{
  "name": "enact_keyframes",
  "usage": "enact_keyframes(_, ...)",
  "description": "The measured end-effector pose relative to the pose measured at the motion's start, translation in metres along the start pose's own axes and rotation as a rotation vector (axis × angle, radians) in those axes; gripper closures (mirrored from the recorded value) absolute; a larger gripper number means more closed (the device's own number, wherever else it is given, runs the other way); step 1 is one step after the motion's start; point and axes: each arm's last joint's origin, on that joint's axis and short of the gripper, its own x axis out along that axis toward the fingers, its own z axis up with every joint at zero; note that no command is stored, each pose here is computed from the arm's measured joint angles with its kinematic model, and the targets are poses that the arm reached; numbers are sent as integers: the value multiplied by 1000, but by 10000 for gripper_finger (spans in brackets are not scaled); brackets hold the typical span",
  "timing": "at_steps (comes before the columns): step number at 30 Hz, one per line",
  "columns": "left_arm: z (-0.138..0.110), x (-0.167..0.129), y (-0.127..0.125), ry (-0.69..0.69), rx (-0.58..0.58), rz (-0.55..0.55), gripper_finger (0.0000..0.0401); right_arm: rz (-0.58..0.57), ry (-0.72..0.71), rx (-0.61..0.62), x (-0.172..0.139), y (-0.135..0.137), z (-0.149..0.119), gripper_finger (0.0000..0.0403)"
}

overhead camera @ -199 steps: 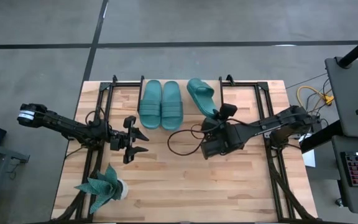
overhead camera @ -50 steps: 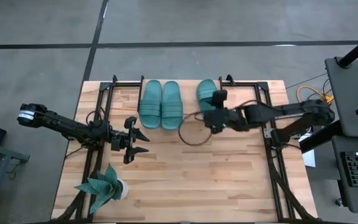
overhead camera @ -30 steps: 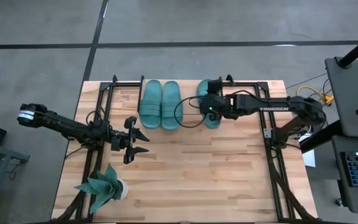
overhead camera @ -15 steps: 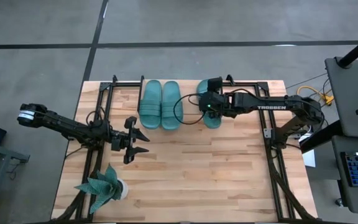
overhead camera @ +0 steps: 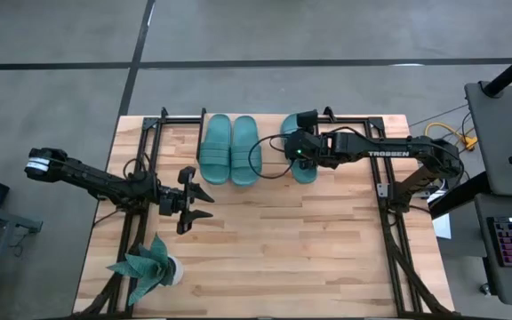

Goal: Pick and place slides into the shelf
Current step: Put the blue slipper on the shelf

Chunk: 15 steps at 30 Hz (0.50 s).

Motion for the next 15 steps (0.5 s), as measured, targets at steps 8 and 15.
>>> enact_keyframes(8, 0, 0, 0, 0, 0, 0, 224, -30, -12, 48, -7, -12, 4, 389)
enact_keyframes(15, 0, 0, 0, 0, 0, 0, 224, -64, -64, 197, -19, -33, 12, 390)
